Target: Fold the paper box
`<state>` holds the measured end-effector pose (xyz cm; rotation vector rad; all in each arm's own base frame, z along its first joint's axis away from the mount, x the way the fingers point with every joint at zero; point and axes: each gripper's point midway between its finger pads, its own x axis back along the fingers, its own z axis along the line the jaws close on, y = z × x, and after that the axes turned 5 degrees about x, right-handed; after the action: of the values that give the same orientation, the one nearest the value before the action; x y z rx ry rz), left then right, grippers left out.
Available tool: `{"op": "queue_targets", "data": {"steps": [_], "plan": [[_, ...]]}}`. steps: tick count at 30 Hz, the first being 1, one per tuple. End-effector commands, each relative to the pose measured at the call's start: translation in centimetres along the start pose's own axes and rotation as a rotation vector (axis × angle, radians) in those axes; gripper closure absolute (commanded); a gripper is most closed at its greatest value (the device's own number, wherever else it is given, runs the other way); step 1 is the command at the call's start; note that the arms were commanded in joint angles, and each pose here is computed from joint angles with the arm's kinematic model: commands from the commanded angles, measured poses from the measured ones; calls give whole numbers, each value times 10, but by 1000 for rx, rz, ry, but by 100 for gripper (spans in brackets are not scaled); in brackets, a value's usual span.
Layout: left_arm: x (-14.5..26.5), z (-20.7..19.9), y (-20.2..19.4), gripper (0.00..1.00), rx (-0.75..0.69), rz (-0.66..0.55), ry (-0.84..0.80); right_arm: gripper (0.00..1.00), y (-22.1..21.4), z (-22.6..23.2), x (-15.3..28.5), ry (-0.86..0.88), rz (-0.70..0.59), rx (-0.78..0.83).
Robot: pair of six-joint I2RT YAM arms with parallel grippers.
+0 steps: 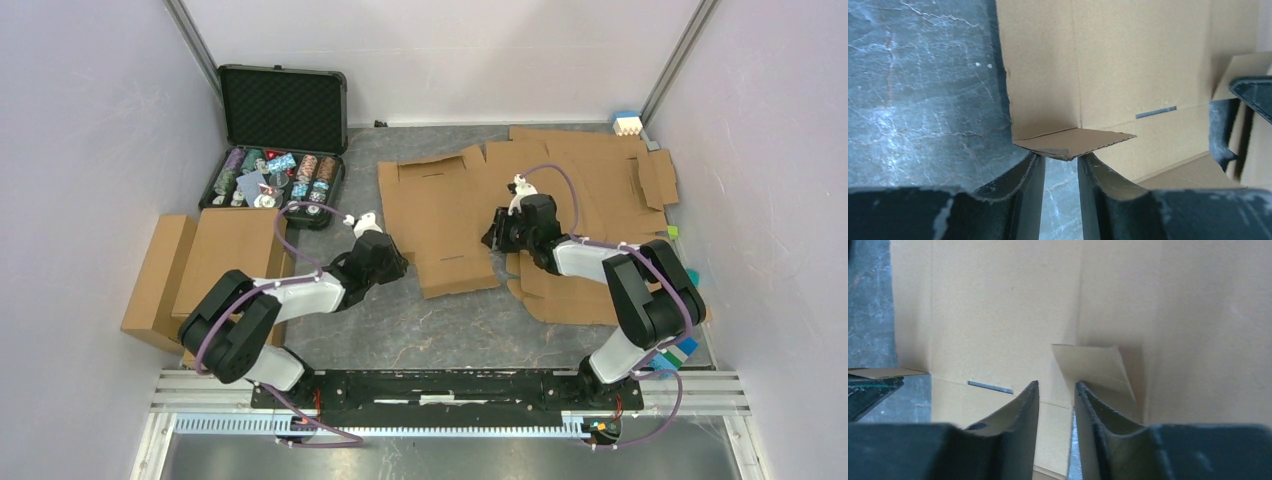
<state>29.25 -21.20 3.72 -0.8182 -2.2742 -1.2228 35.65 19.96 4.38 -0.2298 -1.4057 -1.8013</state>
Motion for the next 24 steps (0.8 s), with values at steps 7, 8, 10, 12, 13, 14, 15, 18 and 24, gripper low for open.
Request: {"op": "queue_targets", "data": {"steps": [7, 8, 10, 12, 13, 14, 15, 18, 24], "plan": [[-24, 22, -1, 60, -10, 101, 172, 99, -28, -43, -7, -170, 77, -17], [-25, 22, -2, 60, -12, 113, 178, 100, -28, -47, -6, -192, 78, -18], [-25, 23, -1, 62, -19, 132, 197, 100, -29, -52, -5, -226, 78, -24], [-23, 17, 4, 64, -46, 135, 183, 100, -29, -54, -4, -235, 82, -27], [-21, 13, 8, 66, -61, 128, 168, 100, -29, -53, -5, -230, 84, -27], [-19, 7, 13, 68, -72, 120, 146, 100, -28, -52, -5, -225, 82, -26], [-16, 1, 19, 70, -85, 111, 125, 100, -27, -50, -5, -213, 80, -26], [-8, -18, 36, 87, -112, 81, 67, 100, -25, -45, -6, -189, 71, -26], [-13, -27, 51, 98, -104, 64, 43, 100, -23, -43, -5, -176, 63, -24]]}}
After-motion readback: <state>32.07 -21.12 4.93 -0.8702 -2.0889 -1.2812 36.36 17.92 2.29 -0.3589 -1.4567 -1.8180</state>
